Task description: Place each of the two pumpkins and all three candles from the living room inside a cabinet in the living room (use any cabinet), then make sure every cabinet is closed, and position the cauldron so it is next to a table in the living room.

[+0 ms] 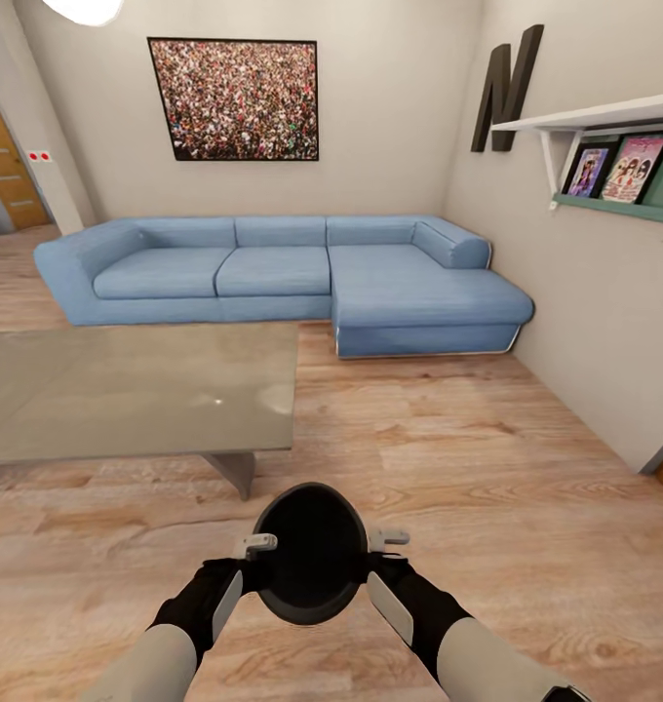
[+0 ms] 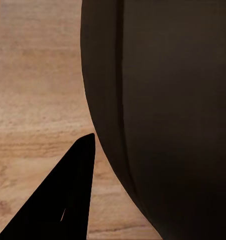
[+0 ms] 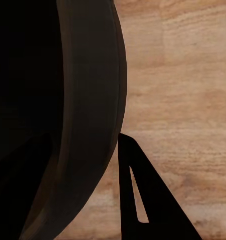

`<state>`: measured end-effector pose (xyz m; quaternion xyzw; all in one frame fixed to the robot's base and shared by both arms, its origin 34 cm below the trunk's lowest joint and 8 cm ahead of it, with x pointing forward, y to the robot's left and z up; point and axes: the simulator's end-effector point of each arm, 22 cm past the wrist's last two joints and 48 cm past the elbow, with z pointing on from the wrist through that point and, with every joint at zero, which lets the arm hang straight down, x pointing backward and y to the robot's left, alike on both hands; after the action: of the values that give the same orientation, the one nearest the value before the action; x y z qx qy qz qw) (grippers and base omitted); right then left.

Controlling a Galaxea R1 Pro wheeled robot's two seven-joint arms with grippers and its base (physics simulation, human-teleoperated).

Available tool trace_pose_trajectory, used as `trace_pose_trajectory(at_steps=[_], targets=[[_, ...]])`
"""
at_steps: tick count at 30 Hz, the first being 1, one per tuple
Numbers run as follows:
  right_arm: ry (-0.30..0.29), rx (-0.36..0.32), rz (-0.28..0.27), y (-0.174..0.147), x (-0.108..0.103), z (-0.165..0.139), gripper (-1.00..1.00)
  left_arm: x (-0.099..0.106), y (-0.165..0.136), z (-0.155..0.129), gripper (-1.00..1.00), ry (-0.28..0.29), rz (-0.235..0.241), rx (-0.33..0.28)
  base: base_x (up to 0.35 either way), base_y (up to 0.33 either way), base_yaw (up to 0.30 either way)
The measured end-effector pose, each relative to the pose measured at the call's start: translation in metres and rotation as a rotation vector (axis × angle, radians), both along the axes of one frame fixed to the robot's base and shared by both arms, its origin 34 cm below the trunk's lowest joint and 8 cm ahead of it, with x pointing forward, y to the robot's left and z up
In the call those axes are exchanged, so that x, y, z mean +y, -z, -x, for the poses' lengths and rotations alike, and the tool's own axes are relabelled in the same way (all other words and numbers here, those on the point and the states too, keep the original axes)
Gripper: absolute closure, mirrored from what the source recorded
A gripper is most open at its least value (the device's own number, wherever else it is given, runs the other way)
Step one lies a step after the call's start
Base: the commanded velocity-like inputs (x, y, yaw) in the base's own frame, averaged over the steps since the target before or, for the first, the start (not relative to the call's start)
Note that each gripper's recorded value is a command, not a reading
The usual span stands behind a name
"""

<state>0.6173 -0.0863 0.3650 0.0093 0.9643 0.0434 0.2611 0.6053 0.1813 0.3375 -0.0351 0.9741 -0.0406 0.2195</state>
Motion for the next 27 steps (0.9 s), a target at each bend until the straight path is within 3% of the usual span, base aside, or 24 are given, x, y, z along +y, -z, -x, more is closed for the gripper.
trace_pose_trajectory(at_steps=[27], targets=[[0.000, -0.001, 0.000, 0.024, 0.000, 0.006, 1.00, 0.000, 0.024, 0.006, 1.00, 0.000, 0.000, -0.001, 0.014, 0.000, 0.000]])
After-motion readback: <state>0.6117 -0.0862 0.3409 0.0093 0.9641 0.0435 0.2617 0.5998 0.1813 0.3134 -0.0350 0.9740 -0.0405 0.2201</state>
